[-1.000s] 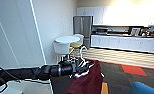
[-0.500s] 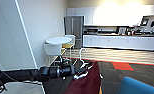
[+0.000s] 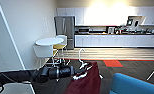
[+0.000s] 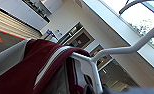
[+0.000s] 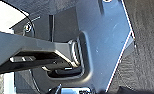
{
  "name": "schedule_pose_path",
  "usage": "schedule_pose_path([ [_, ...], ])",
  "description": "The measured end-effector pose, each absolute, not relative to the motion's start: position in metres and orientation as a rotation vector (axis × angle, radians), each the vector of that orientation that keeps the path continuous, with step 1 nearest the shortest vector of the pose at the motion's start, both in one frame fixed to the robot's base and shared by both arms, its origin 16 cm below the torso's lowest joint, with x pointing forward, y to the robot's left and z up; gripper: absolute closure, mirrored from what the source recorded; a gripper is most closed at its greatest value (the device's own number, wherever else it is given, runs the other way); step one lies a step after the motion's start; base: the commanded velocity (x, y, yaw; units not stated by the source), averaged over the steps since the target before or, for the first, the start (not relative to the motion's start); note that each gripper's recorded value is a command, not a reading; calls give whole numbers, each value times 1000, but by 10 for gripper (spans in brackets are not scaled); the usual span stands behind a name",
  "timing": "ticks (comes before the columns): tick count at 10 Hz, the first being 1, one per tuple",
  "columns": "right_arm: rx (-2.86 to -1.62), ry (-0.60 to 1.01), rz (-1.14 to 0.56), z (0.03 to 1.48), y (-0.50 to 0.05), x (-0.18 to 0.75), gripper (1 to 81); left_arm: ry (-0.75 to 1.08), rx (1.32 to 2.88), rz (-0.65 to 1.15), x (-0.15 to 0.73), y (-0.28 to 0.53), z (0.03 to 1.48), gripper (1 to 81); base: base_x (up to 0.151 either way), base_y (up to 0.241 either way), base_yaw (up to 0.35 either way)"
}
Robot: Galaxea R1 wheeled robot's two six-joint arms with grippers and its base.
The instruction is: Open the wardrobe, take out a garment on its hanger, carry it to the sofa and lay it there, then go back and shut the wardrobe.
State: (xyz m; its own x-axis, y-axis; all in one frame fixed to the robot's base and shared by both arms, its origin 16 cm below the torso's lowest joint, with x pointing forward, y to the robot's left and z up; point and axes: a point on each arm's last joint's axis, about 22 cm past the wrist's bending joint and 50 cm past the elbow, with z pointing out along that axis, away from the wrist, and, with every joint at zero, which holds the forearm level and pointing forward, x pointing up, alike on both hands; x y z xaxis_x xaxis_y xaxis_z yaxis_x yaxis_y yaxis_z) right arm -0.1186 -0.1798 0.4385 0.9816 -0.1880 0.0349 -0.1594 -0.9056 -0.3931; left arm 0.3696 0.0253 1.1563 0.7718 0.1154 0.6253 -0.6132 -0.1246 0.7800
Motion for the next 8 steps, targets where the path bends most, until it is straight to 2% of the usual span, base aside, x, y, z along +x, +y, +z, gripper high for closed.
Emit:
schedule_pose_path([
  [8, -2725, 249, -105, 438, -176, -116, 10, -422, 1583, 669, 368, 29, 1157, 811, 0, 0, -250],
])
